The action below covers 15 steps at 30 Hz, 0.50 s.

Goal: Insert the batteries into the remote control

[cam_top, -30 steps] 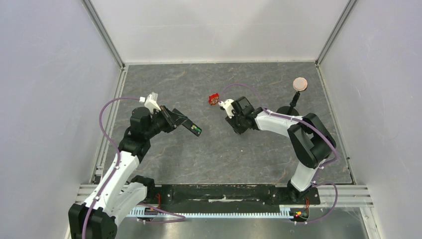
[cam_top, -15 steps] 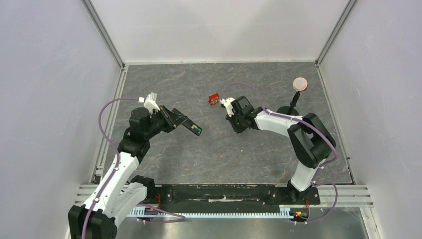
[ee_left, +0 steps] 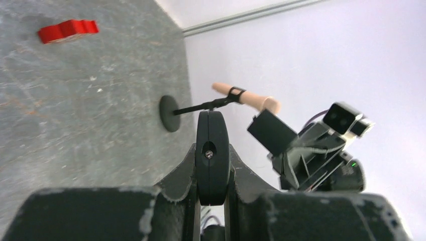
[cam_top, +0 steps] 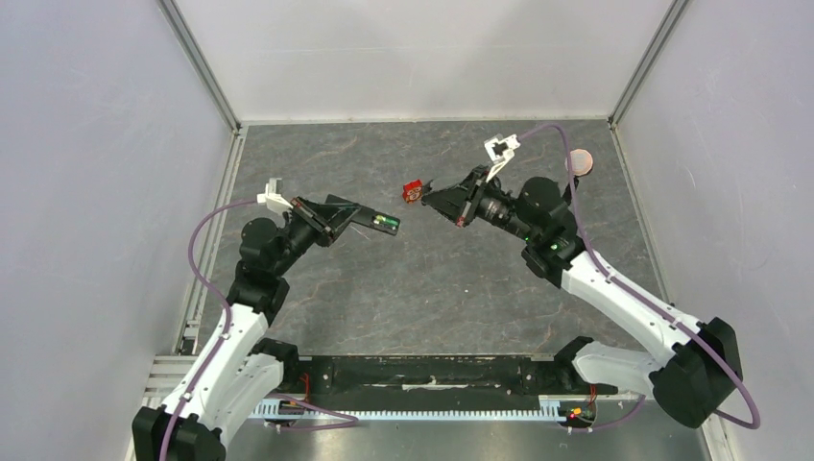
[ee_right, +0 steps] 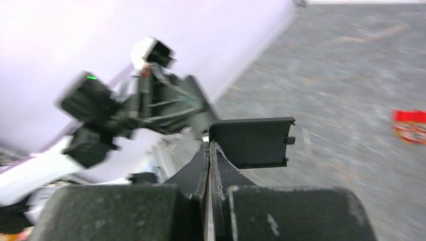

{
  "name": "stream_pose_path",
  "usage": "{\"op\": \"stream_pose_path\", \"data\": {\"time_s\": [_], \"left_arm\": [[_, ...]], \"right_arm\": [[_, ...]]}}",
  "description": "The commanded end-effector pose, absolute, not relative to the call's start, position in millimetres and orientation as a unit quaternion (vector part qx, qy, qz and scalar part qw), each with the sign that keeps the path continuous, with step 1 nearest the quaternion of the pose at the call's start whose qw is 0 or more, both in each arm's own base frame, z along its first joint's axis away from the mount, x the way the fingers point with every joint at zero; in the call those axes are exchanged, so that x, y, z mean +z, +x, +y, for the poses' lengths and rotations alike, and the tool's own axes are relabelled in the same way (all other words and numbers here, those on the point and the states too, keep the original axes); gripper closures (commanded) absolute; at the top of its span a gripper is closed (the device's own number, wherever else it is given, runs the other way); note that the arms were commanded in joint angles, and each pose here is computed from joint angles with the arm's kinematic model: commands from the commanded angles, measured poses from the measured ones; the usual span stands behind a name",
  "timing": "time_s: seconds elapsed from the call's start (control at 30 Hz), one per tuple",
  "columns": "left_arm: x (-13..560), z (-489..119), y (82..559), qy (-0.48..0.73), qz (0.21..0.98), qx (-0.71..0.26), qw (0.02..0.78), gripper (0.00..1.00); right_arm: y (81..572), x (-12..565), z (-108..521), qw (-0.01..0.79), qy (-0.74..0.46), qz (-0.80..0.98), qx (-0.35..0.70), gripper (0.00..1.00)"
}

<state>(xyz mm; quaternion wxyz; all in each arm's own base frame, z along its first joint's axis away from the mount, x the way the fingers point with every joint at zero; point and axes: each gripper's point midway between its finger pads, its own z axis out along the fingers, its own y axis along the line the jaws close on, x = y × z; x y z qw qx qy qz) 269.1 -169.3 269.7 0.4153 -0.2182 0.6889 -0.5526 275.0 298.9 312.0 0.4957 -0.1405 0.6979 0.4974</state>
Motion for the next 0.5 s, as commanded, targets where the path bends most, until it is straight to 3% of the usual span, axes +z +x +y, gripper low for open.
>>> {"op": "stream_pose_path", "data": {"time_s": [0.0,0.27,0.47], "left_arm": [[329,-165,269,-0.247,0.598,-0.631,0.429,0.98],[355,-161,263,-0.278,0.555,-0.668,0.412,0.98],[367,-162,262,-0.287,0.538,-0.688,0.394,0.98]], "right_arm": [[234,387,305,0.465,-0.104,0.579,0.662,1.00],[197,457,298,0.399,-0.077,0.461,0.789,1.00],[184,475,304,0.316,-0.042,0.420,0.850,1.00]]}}
